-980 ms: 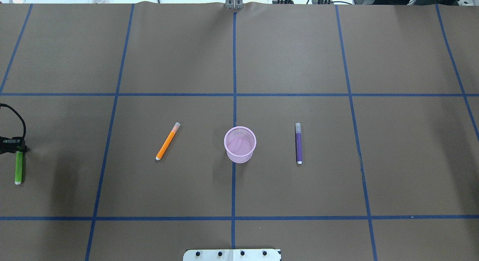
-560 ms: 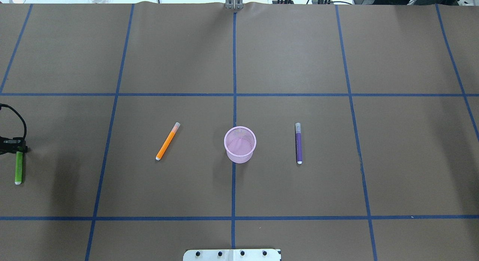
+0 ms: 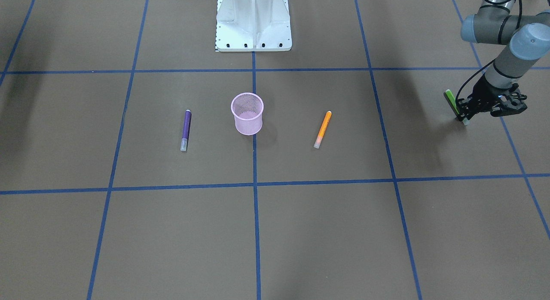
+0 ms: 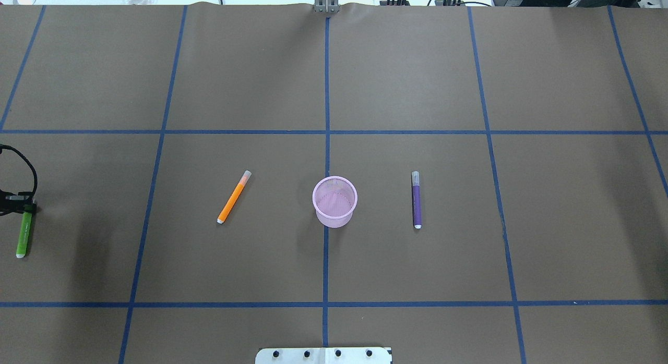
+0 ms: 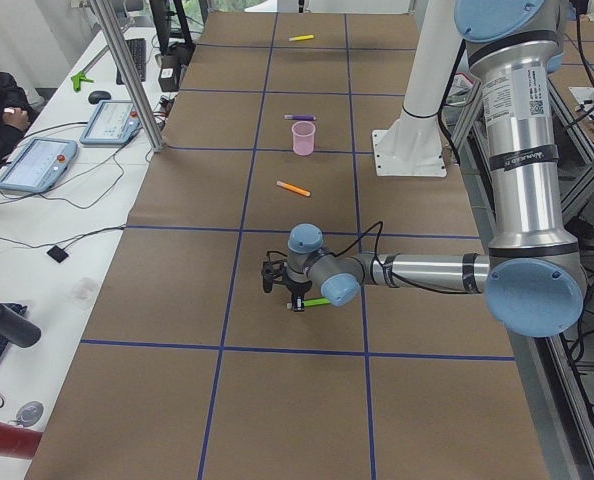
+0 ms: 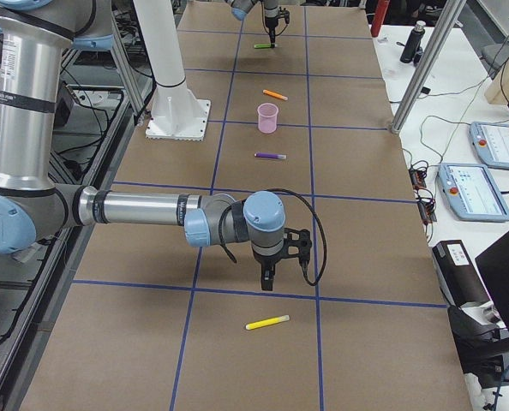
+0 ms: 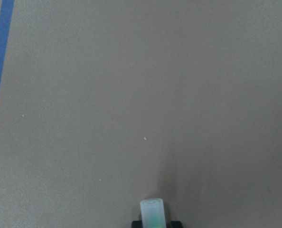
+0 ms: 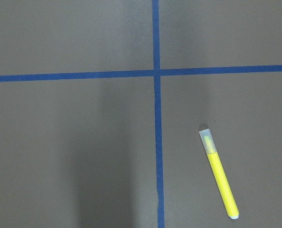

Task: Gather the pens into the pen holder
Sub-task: 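Lift the green marker up off the table with the left gripper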

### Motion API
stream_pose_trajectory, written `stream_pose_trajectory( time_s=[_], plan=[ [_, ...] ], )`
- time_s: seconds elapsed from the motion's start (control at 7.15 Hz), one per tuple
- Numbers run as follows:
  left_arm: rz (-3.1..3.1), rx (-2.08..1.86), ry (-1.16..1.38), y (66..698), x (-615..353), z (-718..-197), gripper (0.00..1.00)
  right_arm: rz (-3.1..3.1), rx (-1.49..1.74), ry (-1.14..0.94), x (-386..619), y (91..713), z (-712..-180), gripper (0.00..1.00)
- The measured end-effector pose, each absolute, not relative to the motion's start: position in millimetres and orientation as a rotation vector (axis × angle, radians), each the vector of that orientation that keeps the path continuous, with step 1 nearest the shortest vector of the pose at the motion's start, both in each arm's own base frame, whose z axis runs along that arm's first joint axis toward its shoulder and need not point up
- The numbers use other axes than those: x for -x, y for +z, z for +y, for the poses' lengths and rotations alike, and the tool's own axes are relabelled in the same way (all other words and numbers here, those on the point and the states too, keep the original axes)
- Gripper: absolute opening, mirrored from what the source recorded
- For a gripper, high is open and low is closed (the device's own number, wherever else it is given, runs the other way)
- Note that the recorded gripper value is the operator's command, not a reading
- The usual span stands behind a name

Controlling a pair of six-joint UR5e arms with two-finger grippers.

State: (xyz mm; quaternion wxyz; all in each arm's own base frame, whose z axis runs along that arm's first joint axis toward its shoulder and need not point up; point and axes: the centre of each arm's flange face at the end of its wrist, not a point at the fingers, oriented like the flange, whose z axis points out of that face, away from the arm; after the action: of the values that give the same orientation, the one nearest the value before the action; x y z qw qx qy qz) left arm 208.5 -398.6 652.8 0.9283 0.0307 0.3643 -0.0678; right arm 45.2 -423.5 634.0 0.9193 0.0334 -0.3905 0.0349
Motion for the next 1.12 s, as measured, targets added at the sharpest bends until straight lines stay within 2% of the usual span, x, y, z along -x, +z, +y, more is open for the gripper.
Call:
stream_pose_trajectory(
  time_s=[0.28,0.7,1.12],
  plan=[
    [0.753,-0.07,-0.137,648,-208,-399,0.0,-0.807,-0.068,0.071,-45,634,-423,1.0],
    [0.808,-0.124,-0.145,607,-194,-404,0.0,-0.865,-0.058,0.072,-41,630,-423,1.0],
    [0.889,-0.242,-0.226,551,-156,-456,0.0,-0.846,-0.03,0.077,-42,661,-414,1.0]
  ],
)
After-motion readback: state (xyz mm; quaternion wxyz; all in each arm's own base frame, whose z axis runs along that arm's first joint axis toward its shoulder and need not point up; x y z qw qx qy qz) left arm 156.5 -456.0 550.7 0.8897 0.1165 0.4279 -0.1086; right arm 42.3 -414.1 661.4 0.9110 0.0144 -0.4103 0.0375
